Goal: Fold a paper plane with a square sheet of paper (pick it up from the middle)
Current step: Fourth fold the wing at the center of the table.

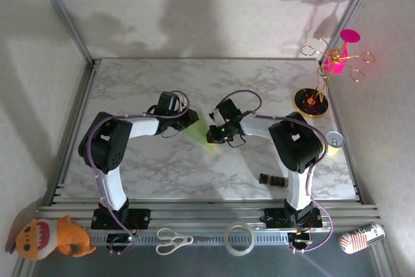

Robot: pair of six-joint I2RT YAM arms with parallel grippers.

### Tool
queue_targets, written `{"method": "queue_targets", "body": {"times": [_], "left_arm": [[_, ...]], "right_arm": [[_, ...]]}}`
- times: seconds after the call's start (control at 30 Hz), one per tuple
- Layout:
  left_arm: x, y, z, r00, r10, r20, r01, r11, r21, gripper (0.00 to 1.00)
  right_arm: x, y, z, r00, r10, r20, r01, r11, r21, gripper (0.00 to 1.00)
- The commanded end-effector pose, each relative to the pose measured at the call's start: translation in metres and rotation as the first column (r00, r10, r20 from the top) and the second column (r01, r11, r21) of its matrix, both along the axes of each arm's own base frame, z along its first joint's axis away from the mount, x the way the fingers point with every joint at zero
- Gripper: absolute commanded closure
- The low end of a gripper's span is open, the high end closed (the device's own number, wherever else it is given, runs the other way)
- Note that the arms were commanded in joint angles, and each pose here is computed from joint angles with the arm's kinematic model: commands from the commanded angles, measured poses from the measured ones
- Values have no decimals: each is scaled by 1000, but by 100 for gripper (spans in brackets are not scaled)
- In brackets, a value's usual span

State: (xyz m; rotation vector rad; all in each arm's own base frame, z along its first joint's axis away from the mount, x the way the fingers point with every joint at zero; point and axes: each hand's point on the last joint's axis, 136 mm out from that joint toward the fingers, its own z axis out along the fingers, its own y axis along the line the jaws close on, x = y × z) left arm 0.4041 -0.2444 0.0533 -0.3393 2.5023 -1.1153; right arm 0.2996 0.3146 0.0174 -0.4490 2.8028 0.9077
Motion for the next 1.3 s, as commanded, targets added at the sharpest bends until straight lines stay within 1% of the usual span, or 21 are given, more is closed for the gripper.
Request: {"method": "queue_targets", "body": {"times": [0.0,0.3,0.63,0.7,0.77,0.93,1.03,1.1,1.27], "left_arm": [[2,-2,-8,1000,-22,6,22,1000,17,85],[10,-2,-19,1000,-3,-5,3,1000,30,85],[10,14,-41,997,62,-49,-57,993,108,86],[8,15,-46,996,61,-60,-55,993,109,86],[5,14,-50,996,59,-71,-51,993,108,86],[1,14,-54,995,51,-87,-42,993,108,85],[0,12,-51,995,46,-85,-37,994,103,84],[0,11,-51,995,44,-85,-35,994,101,84],[-1,8,-49,995,40,-86,-32,995,93,84]], "right_arm": [[-35,-28,-31,992,11,-123,-28,990,-137,99],[-36,-30,-36,991,9,-132,-29,988,-150,100],[-40,-38,-40,990,4,-139,-29,984,-175,100],[-40,-35,-38,990,9,-138,-31,987,-160,100],[-35,-28,-27,994,16,-112,-29,993,-118,100],[-4,9,33,999,27,28,-28,997,68,99],[9,21,53,997,15,77,-23,993,114,99],[11,26,53,997,15,75,-24,993,118,99],[9,26,30,999,13,32,-15,997,72,99]]}}
